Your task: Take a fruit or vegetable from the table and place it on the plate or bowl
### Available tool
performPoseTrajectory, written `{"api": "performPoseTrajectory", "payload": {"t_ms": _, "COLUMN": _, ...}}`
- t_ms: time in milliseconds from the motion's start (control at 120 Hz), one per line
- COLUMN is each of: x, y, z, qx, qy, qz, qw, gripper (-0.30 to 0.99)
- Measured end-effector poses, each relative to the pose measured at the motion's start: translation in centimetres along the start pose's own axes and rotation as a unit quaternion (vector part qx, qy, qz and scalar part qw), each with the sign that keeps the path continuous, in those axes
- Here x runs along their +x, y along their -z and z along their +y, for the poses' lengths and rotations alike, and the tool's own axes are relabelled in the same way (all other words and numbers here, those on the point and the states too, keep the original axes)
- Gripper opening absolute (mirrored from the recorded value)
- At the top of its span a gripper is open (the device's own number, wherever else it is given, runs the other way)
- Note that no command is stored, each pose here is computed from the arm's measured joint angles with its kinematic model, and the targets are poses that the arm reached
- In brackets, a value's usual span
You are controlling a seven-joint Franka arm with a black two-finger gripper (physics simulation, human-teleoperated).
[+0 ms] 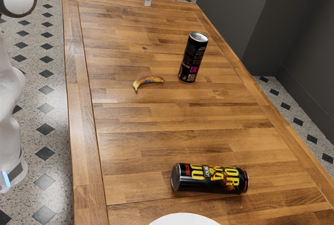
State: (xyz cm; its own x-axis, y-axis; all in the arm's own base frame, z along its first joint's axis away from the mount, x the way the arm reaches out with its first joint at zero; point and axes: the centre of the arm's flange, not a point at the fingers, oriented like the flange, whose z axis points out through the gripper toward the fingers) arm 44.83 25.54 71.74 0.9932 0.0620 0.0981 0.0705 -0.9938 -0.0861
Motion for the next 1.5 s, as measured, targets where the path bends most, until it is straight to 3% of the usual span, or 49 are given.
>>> {"api": "performPoseTrajectory", "payload": {"t_ms": 217, "x": -1.2, "y": -0.2, "z": -2.6, "qx": -0.032, "qy": 0.028, "qz": 0.013, "qw": 0.999, "gripper": 0.67}}
{"api": "performPoseTrajectory", "payload": {"t_ms": 267, "x": -2.1, "y": 7.1, "z": -1.7, "qx": -0.009, "qy": 0.019, "qz": 0.077, "qw": 0.997, "gripper": 0.67}}
{"api": "performPoseTrajectory", "payload": {"t_ms": 300, "x": -2.2, "y": 9.8, "z": -0.5, "qx": 0.001, "qy": 0.009, "qz": 0.095, "qw": 0.995, "gripper": 0.67}}
{"api": "performPoseTrajectory", "payload": {"t_ms": 400, "x": 0.9, "y": 7.4, "z": 1.0, "qx": 0.019, "qy": 0.004, "qz": 0.044, "qw": 0.999, "gripper": 0.67}}
{"api": "performPoseTrajectory", "payload": {"t_ms": 533, "x": 3.8, "y": 1.7, "z": 2.5, "qx": 0.003, "qy": -0.012, "qz": -0.024, "qw": 1.000, "gripper": 0.67}}
{"api": "performPoseTrajectory", "payload": {"t_ms": 600, "x": 4.6, "y": -0.4, "z": 3.2, "qx": -0.012, "qy": -0.019, "qz": -0.040, "qw": 0.999, "gripper": 0.67}}
{"api": "performPoseTrajectory", "payload": {"t_ms": 650, "x": 3.7, "y": -3.8, "z": 4.9, "qx": -0.054, "qy": -0.047, "qz": -0.054, "qw": 0.996, "gripper": 0.67}}
{"api": "performPoseTrajectory", "payload": {"t_ms": 725, "x": 1.4, "y": -7.6, "z": 6.6, "qx": -0.098, "qy": -0.077, "qz": -0.059, "qw": 0.990, "gripper": 0.67}}
{"api": "performPoseTrajectory", "payload": {"t_ms": 808, "x": -0.2, "y": -10.7, "z": 7.9, "qx": -0.112, "qy": -0.091, "qz": -0.065, "qw": 0.987, "gripper": 0.67}}
{"api": "performPoseTrajectory", "payload": {"t_ms": 925, "x": 0.0, "y": -13.3, "z": 10.9, "qx": -0.110, "qy": -0.111, "qz": -0.075, "qw": 0.985, "gripper": 0.67}}
{"api": "performPoseTrajectory", "payload": {"t_ms": 1167, "x": -4.6, "y": -16.9, "z": 11.1, "qx": -0.103, "qy": -0.085, "qz": -0.105, "qw": 0.985, "gripper": 0.67}}
{"api": "performPoseTrajectory", "payload": {"t_ms": 1383, "x": -4.6, "y": -21.2, "z": 11.9, "qx": -0.101, "qy": -0.080, "qz": -0.125, "qw": 0.984, "gripper": 0.67}}
{"api": "performPoseTrajectory", "payload": {"t_ms": 1500, "x": -4.3, "y": -22.8, "z": 11.8, "qx": -0.097, "qy": -0.074, "qz": -0.119, "qw": 0.985, "gripper": 0.67}}
